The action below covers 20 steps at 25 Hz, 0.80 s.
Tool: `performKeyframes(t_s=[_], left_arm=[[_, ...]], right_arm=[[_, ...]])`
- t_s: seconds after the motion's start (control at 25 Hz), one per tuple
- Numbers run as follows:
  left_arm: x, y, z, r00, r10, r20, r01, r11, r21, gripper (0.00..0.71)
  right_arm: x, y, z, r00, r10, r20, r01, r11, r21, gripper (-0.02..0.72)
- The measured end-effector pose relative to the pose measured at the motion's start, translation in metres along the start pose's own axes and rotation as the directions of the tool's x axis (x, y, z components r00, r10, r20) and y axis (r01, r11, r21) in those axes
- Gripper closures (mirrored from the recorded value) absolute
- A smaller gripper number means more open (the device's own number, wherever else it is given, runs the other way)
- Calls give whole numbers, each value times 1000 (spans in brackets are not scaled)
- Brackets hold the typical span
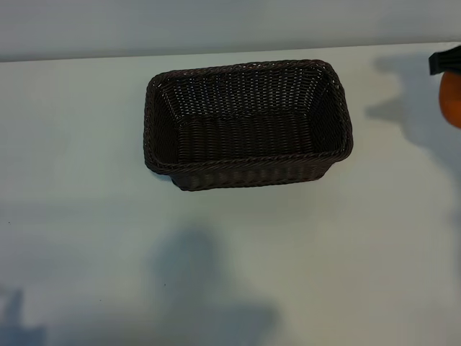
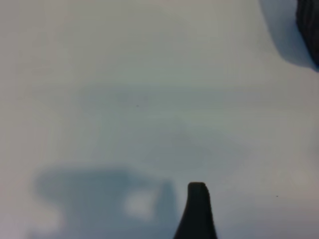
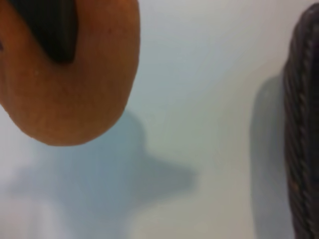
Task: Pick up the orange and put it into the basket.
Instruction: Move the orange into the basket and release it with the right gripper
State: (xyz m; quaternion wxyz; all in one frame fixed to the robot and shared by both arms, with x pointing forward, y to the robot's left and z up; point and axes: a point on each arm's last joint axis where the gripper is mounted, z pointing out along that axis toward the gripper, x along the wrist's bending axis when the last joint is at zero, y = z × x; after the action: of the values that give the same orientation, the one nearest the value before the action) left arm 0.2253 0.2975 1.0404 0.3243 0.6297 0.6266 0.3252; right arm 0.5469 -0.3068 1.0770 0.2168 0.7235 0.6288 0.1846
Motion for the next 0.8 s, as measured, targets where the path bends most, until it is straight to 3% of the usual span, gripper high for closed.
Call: performKeyframes(t_s=[0.12, 0.32, 0.48, 0.8], left_arm=[[0, 0, 0, 1000, 9, 12, -9, 1000, 0, 117], [0, 0, 0, 1000, 10, 14, -10, 1000, 0, 117], [0, 0, 0, 1000, 10, 14, -10, 1000, 0, 117], [0, 0, 0, 1000, 10, 14, -10, 1000, 0, 118]], right_arm=[[7, 0, -7, 999, -11, -44, 10, 1000, -22, 610], [45, -2, -12, 982, -113, -152, 108, 993, -43, 610], [89, 6, -21, 950, -200, -239, 186, 979, -83, 610], [161, 15, -14, 888, -331, -321, 332, 942, -53, 610]])
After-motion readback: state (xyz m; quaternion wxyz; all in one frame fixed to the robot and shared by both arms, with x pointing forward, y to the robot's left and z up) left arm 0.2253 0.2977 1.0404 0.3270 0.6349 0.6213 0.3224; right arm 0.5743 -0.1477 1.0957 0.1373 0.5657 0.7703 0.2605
